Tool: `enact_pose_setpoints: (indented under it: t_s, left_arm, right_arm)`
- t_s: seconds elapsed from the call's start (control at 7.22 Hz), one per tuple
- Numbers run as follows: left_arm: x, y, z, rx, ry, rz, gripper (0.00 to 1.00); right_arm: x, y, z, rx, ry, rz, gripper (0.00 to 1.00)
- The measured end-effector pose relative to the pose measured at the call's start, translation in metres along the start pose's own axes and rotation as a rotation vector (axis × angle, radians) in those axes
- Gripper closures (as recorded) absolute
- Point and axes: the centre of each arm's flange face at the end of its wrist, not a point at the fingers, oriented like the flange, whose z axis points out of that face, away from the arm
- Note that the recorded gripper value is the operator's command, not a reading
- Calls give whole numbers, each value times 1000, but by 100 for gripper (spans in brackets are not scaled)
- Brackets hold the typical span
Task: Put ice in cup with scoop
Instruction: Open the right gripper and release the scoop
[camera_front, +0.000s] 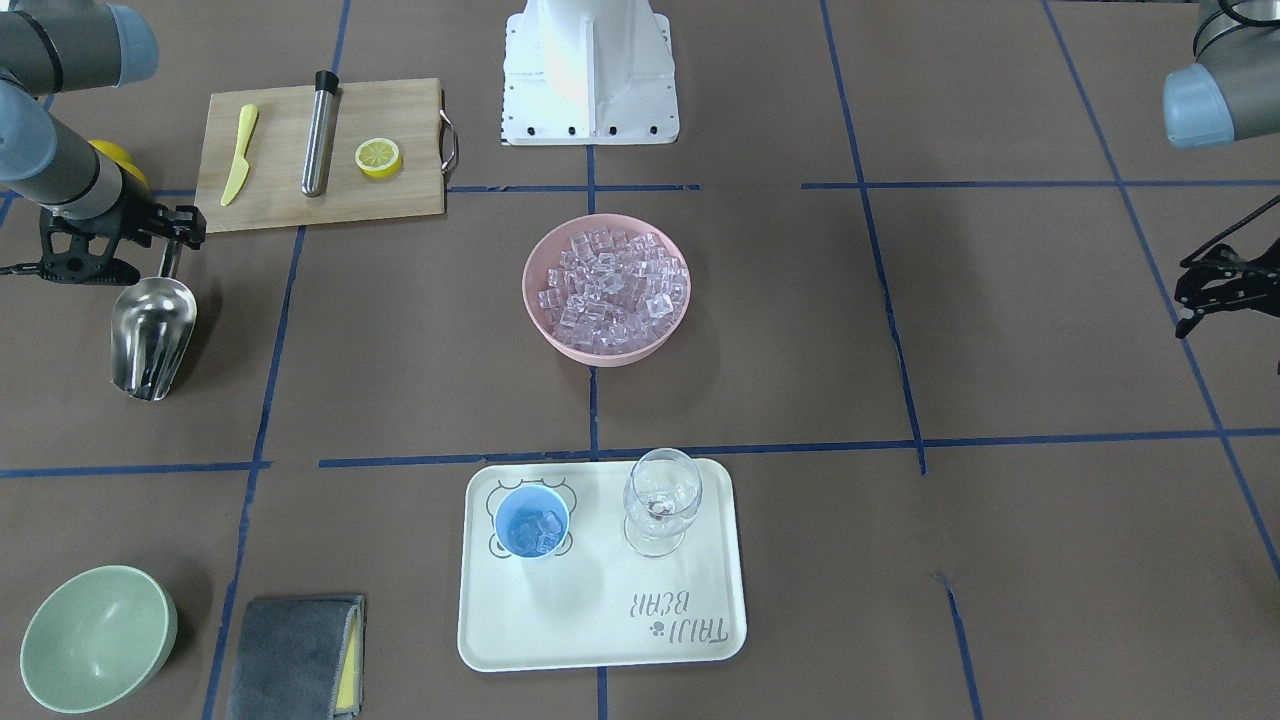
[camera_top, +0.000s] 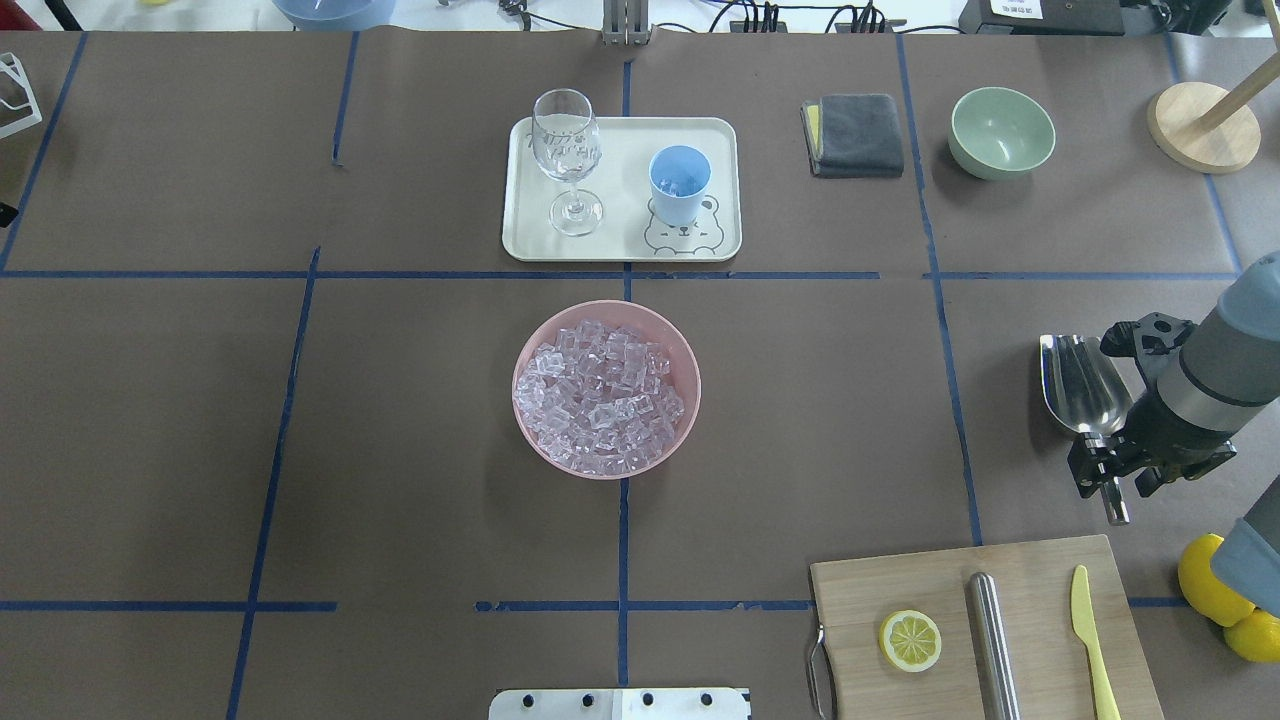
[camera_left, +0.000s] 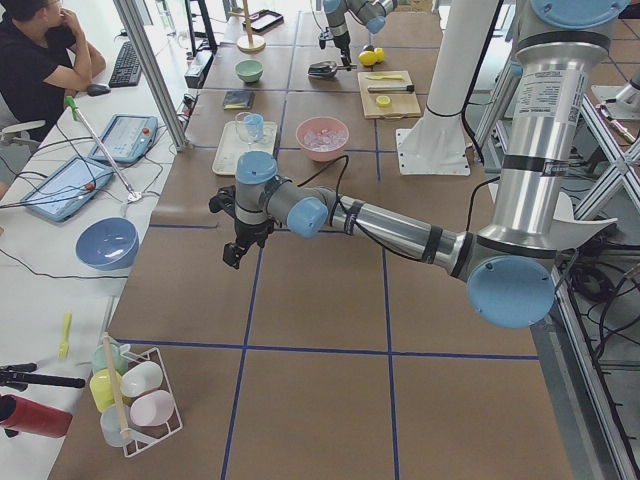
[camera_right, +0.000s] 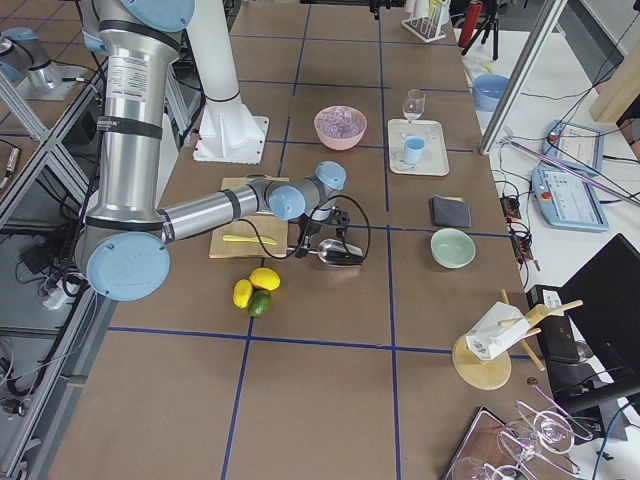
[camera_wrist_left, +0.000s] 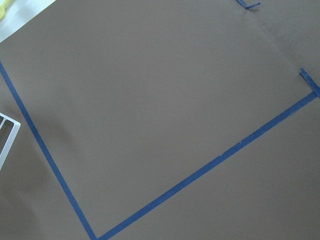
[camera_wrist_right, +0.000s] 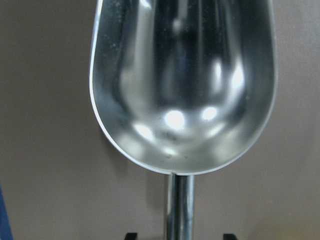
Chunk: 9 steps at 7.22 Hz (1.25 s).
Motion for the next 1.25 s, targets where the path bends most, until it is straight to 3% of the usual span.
enact_pose_setpoints:
  t_s: [0.14, 0.42, 0.69, 0.97, 1.25]
  left_arm:
    - [0, 0, 0, 0, 0, 0, 0]
    - [0, 2, 1, -4, 2, -3, 0]
    - [-3, 11, 4, -32, 9, -27, 0]
    - [-15, 26, 2, -100, 54, -113, 0]
    - [-41, 61, -10, -120, 132, -229, 0]
  right_arm:
    - [-1, -2, -7, 24, -19, -12, 0]
    - [23, -19, -58, 146, -88, -19, 0]
    - [67, -31, -100, 255, -99, -123, 0]
    - [121, -36, -118, 309, -66, -222, 0]
    - [198, -47, -119, 318, -69, -285, 0]
